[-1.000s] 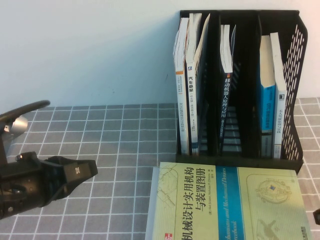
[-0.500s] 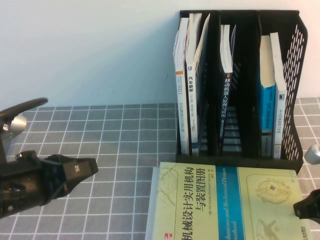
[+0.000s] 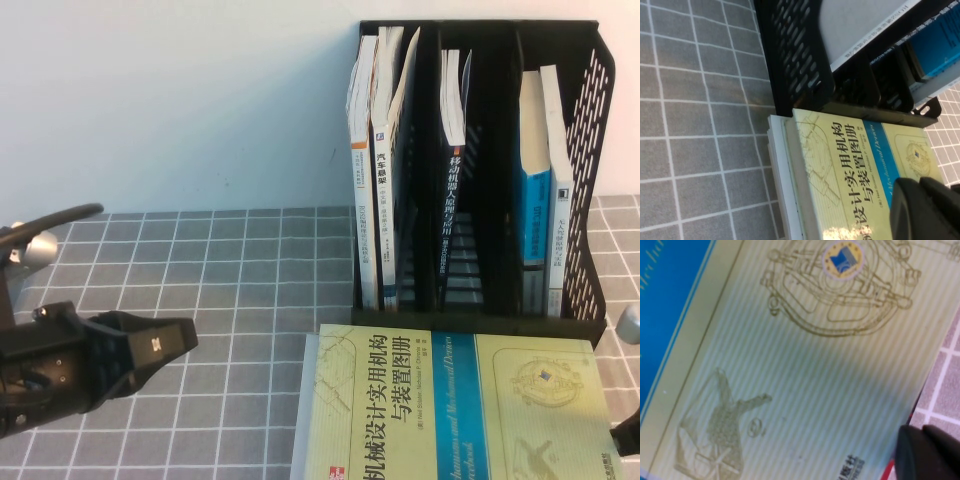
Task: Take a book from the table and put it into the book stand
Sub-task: Push book with right arm
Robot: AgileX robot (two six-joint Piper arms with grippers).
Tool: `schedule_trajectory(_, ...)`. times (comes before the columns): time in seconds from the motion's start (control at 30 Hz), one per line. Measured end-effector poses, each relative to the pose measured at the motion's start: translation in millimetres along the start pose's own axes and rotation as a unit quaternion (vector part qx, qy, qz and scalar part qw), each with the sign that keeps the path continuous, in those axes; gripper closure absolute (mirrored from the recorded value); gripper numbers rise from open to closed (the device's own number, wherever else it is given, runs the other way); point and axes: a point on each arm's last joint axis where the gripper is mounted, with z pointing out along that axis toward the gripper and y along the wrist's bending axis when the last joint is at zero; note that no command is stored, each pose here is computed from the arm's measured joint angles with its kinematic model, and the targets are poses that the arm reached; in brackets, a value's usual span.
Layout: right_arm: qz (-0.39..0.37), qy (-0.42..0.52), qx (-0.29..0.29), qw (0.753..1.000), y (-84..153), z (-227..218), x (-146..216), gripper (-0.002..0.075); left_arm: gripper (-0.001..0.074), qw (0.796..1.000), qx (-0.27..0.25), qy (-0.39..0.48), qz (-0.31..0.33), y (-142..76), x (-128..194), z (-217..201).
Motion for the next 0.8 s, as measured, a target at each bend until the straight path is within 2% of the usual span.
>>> schedule_trajectory(0.5, 0.016, 0.024, -0.004, 1.0, -1, 7, -4, 0.0729, 0.0738, 1.0, 0.005, 0.004, 0.0, -1, 1, 0)
schedule_trajectory(0.8, 0.018, 0.003, -0.045, 0.999, 5, 11, -9, 0.0729, 0.0738, 1.0, 0.0, -0.003, -0.002, 0, -1, 0)
